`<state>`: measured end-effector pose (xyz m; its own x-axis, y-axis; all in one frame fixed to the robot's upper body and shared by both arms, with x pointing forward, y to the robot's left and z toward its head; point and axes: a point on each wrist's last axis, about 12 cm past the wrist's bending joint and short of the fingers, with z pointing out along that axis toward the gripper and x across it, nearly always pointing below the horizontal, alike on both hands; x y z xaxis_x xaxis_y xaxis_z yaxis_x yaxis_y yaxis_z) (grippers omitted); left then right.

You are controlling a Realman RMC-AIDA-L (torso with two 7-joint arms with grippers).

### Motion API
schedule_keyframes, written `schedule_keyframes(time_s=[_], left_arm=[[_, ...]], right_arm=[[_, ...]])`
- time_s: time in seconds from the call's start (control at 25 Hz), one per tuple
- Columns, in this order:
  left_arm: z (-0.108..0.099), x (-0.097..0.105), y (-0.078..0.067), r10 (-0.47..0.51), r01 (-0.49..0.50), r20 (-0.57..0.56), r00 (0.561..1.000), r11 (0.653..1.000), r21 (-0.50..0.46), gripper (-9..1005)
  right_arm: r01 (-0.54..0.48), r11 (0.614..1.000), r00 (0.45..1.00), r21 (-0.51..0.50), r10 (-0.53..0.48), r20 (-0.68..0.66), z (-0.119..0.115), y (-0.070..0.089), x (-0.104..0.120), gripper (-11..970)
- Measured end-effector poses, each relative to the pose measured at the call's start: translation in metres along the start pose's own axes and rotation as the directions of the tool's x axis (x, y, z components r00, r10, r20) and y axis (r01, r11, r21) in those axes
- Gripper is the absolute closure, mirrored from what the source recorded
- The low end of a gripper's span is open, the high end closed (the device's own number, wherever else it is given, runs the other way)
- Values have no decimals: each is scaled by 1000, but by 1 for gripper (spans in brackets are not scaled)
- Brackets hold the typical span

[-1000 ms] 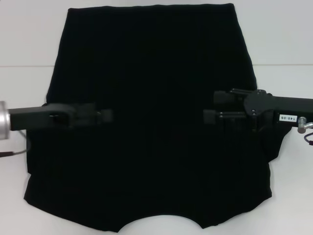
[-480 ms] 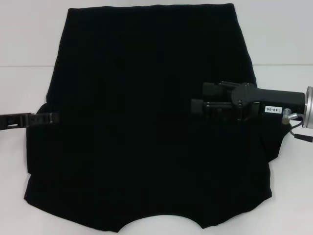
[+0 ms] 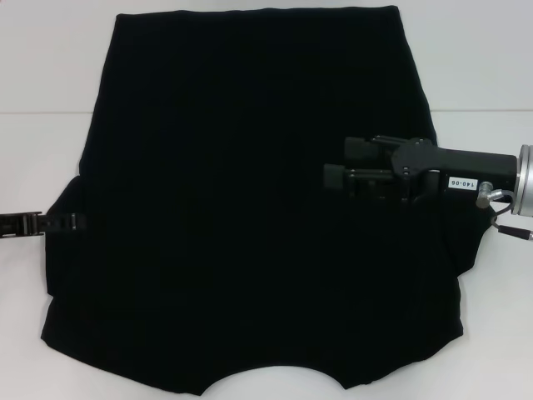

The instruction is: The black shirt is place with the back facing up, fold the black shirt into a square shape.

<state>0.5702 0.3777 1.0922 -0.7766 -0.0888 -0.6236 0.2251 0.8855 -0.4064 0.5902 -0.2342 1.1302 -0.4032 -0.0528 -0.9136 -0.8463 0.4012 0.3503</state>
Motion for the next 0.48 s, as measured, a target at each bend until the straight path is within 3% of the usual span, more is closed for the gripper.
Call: schedule_keyframes(time_s=[0.48], left_arm=[[1,4,2,-29,28,-27,999,999,-24,56]], right_arm=[[0,1000,1000,2,0,1,0,0,0,53]])
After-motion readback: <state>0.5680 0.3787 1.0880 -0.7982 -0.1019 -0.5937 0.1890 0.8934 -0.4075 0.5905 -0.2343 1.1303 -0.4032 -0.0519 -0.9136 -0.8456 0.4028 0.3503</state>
